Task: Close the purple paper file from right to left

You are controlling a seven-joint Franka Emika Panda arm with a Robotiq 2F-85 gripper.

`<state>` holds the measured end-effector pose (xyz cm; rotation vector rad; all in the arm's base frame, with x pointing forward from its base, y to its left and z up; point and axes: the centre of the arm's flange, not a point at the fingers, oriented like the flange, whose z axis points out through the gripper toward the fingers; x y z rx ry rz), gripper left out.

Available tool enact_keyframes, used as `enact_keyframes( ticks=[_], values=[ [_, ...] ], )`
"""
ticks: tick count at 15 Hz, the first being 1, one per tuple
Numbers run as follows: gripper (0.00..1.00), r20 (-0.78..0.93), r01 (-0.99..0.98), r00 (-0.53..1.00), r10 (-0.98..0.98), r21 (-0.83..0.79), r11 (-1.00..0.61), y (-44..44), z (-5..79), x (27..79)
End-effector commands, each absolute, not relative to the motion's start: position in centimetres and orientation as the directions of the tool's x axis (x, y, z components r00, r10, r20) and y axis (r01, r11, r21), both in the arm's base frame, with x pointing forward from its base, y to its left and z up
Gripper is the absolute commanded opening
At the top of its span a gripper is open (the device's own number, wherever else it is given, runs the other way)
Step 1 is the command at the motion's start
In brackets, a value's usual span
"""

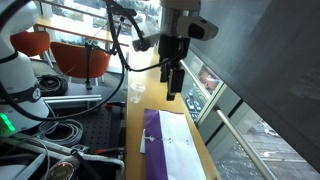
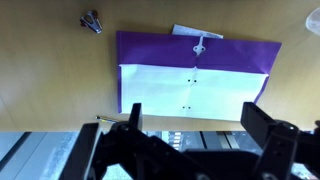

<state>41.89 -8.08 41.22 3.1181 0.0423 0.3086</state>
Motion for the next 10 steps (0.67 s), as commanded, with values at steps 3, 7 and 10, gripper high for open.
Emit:
enact_keyframes(
  ticks=[3, 7, 10],
  values=[
    [1.0, 0.162, -0.127, 0.978, -0.135, -0.061, -0.99, -12.3, 38.4, 53.8],
    [1.0, 0.138, -0.255, 0.953, -0.269, -0.108, -0.961, -16.6, 34.6, 60.0],
    [1.0, 0.121, -0.312, 0.936, -0.33, -0.146, -0.939, -20.9, 30.2, 63.4]
  ],
)
